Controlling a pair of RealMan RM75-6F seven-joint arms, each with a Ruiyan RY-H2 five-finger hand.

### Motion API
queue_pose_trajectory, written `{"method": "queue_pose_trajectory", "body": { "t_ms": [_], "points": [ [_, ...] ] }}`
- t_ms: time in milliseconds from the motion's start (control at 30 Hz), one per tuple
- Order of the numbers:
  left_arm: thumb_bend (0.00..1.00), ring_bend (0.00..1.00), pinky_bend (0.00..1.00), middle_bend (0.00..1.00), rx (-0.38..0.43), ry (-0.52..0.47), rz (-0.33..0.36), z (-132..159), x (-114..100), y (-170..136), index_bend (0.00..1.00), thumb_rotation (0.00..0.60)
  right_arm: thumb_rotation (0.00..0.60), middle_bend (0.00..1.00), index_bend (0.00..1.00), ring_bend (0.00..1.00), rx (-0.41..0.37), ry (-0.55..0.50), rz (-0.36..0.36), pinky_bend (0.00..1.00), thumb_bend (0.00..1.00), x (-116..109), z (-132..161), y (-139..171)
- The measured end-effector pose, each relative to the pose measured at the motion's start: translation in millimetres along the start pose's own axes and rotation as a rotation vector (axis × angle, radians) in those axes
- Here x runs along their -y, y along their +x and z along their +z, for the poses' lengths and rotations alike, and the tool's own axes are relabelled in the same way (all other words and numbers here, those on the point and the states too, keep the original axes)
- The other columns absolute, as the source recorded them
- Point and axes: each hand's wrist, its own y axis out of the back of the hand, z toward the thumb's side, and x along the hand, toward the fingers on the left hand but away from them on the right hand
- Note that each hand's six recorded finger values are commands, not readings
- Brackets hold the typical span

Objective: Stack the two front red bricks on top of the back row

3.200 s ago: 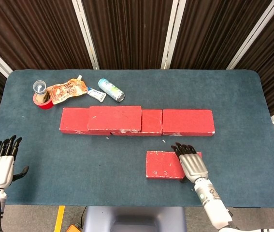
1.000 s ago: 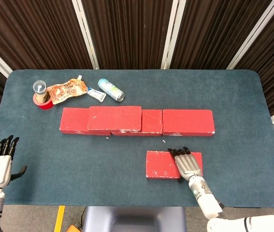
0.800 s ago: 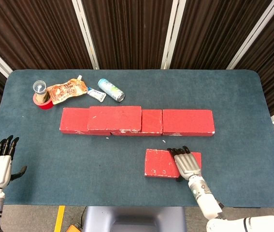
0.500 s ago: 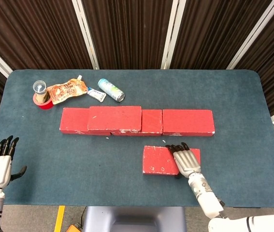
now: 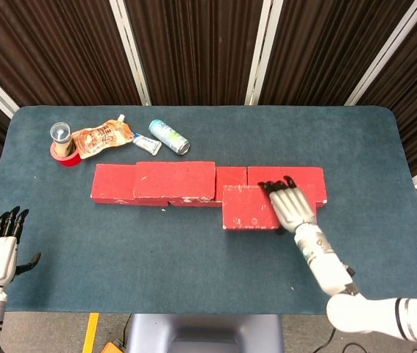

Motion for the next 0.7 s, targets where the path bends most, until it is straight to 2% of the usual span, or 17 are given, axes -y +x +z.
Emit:
{"method": "queue_pose_trajectory", "body": {
  "t_ms": [167, 300, 467, 700],
  "points": [
    [0.24, 0.00, 0.00, 0.00, -0.002, -0.001, 0.002, -0.1, -0.7, 1.1, 0.00, 0.600, 0.600, 0.35, 0.25, 0.31, 0.029, -0.001, -0.014, 0.00, 0.12, -18.4, -17.2, -16.2],
    [0.24, 0.00, 0.00, 0.00, -0.002, -0.005, 0.001, 0.4, -0.5, 1.1, 0.00, 0.600, 0.600, 0.35, 0.25, 0.31, 0.020, -0.011, -0.034, 0.00, 0.12, -24.2, -23.2, -22.4],
    [0.24, 0.00, 0.00, 0.00, -0.015, -0.009, 0.007, -2.8, -2.0, 1.5, 0.00, 0.600, 0.600, 0.35, 0.25, 0.31, 0.021, -0.008, -0.029, 0.00, 0.12, -21.3, -33.2, -28.4],
    [0.24, 0.00, 0.00, 0.00, -0.016, -0.007, 0.006, -3.3, -1.6, 1.6, 0.00, 0.600, 0.600, 0.35, 0.25, 0.31, 0.010, -0.016, 0.021, 0.00, 0.13, -9.9, -58.3, -50.3]
  ]
}}
